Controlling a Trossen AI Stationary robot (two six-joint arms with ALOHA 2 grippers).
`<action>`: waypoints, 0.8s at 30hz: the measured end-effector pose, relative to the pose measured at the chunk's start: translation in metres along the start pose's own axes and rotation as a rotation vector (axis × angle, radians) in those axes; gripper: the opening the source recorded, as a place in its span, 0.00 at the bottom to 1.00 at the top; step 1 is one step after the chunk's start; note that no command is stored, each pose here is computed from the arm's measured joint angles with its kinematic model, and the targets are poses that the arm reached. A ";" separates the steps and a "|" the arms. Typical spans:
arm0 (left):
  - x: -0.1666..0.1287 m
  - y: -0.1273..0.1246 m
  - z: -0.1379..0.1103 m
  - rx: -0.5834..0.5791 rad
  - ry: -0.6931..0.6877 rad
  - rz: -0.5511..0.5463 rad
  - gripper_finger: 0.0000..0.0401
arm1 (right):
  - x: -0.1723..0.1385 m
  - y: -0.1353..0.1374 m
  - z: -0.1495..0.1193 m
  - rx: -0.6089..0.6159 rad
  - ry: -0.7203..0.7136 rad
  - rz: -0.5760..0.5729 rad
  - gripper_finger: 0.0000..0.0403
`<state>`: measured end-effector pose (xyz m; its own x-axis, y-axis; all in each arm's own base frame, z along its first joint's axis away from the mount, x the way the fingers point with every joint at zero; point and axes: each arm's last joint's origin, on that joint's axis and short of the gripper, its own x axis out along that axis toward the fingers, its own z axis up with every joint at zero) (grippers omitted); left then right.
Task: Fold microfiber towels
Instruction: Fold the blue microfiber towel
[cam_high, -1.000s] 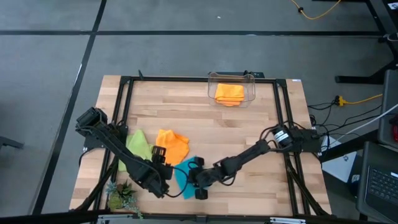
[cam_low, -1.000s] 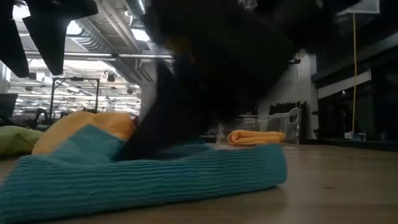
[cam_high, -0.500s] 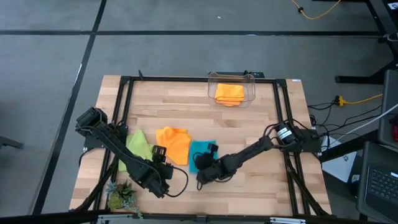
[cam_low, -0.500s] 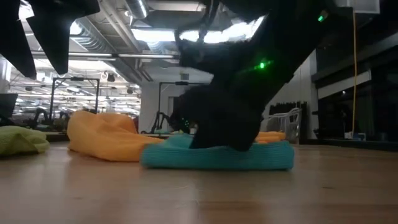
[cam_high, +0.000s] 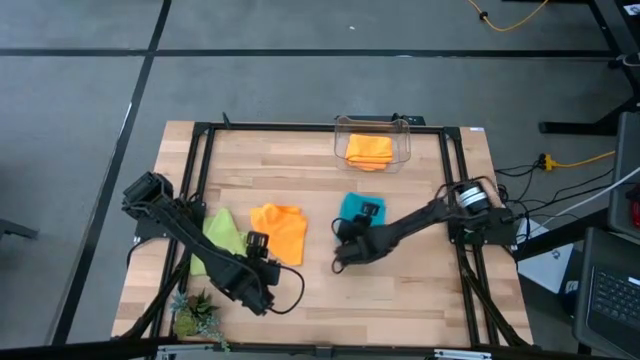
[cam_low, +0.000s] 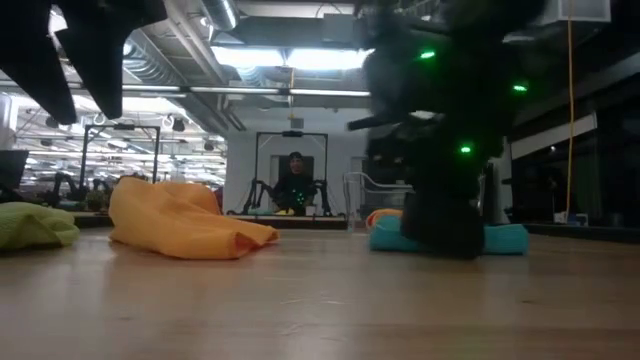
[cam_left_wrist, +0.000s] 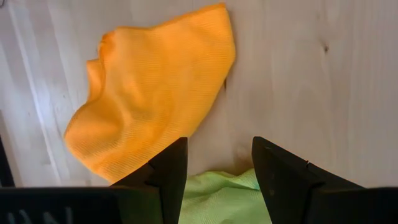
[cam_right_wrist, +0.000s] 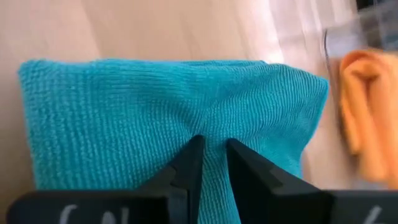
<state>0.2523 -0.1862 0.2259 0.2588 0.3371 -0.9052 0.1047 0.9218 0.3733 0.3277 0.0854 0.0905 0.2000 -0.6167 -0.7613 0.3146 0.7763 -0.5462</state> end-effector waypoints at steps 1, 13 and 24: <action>0.001 0.001 0.001 -0.001 0.002 0.001 0.43 | 0.001 -0.003 -0.007 0.032 -0.021 0.018 0.20; 0.012 0.024 0.013 -0.053 -0.005 0.055 0.43 | 0.004 -0.019 -0.043 0.117 -0.403 0.519 0.20; 0.018 0.034 0.026 -0.088 -0.063 0.039 0.43 | -0.001 -0.031 -0.024 0.162 -0.508 0.510 0.20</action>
<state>0.2852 -0.1536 0.2273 0.3210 0.3625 -0.8749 0.0093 0.9226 0.3857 0.2957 0.0651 0.1001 0.7505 -0.1991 -0.6301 0.1930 0.9780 -0.0791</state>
